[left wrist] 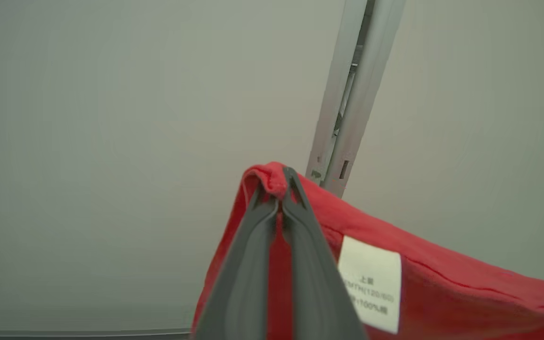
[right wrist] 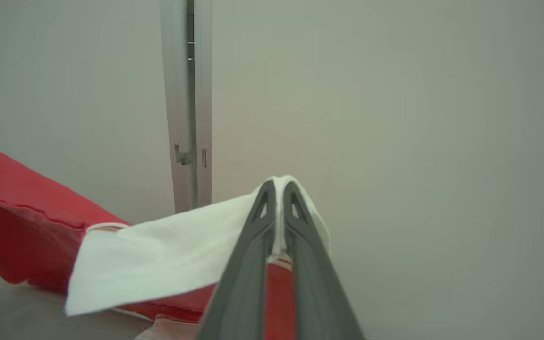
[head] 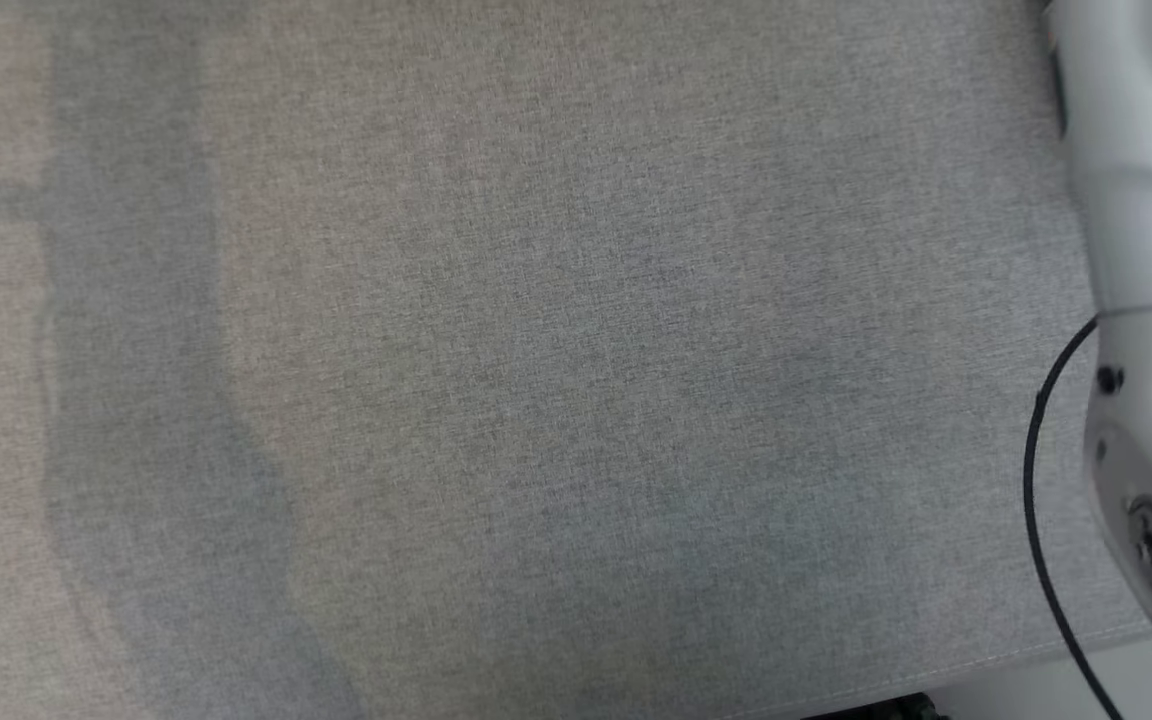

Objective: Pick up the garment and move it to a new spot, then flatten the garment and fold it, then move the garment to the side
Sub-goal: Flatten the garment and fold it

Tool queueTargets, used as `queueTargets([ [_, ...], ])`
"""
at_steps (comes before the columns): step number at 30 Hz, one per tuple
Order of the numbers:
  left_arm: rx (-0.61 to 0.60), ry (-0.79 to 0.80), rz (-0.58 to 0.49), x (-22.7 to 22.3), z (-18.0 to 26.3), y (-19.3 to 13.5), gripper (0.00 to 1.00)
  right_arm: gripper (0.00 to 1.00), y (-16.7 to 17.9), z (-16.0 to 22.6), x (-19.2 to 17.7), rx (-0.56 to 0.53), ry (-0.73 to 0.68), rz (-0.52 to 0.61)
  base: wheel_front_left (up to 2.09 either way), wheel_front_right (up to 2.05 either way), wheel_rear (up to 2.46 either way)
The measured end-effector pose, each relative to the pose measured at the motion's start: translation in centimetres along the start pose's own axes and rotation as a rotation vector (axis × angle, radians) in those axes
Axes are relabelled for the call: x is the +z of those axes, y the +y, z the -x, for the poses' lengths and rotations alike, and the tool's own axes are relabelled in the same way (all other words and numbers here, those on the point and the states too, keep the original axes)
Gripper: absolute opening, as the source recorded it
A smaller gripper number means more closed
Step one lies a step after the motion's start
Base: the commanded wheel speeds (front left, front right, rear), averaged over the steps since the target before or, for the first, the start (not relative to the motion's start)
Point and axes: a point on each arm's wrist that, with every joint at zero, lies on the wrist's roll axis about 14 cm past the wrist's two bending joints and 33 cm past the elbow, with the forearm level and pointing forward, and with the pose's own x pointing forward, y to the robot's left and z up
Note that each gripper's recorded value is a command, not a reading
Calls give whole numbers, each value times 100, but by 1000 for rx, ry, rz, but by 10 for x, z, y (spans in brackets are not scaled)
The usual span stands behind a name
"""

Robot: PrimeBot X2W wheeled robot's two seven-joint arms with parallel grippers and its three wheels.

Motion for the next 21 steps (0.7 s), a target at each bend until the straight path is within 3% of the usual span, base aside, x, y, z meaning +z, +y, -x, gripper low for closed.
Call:
queueTargets([
  [3, 30, 78, 41, -44, 14, 12, 0, 0, 13, 19, -42, 27, 76, -28, 0, 0, 0],
  [6, 39, 93, 87, -60, 26, 14, 0, 0, 21, 34, -58, 41, 90, -57, 0, 0, 0],
  [21, 105, 102, 220, -61, 139, 15, 0, 0, 27, 133, -50, -27, 118, -162, 0, 0, 0],
])
